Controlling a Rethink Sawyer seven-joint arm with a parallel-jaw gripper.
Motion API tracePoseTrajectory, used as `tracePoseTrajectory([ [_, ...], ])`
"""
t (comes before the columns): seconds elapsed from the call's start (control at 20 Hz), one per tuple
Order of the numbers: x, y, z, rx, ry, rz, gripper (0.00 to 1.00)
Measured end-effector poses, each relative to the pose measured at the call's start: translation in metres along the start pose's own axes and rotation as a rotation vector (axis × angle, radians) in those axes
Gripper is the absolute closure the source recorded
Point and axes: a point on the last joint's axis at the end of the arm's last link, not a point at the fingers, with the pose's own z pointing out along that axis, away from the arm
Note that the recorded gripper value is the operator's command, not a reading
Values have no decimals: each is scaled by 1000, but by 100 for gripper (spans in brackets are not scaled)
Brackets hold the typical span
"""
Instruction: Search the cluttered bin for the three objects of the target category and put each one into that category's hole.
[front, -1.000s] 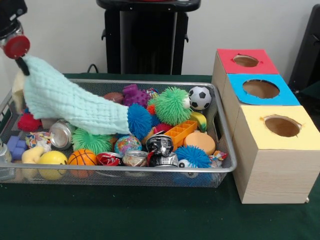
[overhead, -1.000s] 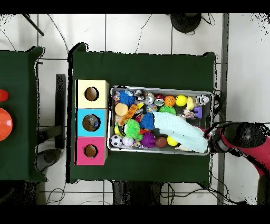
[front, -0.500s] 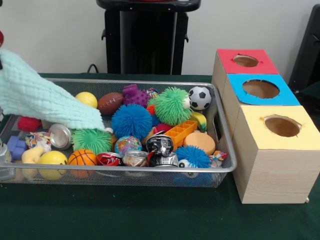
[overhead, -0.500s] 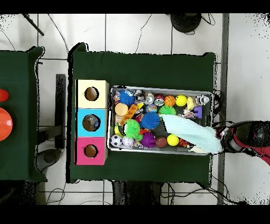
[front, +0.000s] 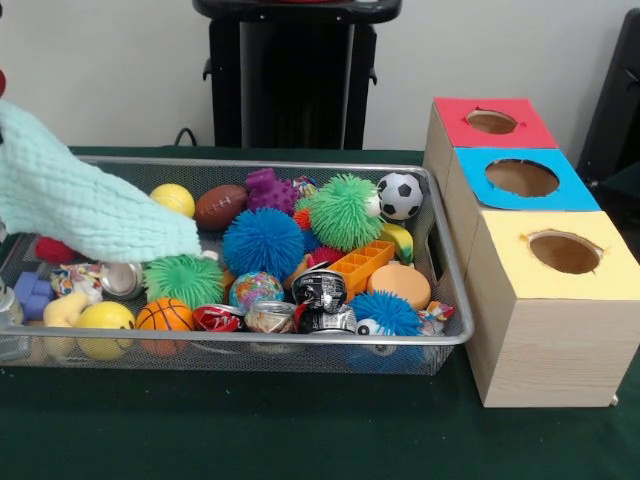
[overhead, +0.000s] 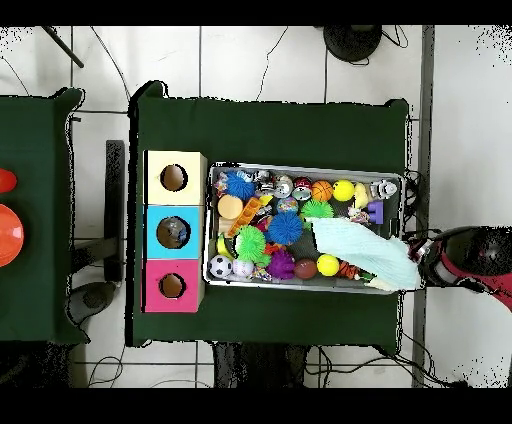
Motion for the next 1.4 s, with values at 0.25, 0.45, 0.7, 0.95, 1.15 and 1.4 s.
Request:
tracePoseTrajectory([
  [0.25,5,25,19,-18,32,-31,100],
  [0.45,9,49,27,-35,47,-60,100],
  [0.7,13,70,33,-50,58,-87,100],
  [0.95,16,93,46,-77,75,-106,100],
  [1.15,11,102,59,-86,68,-111,100],
  [1.4,5,111,73,-92,50,-115,100],
])
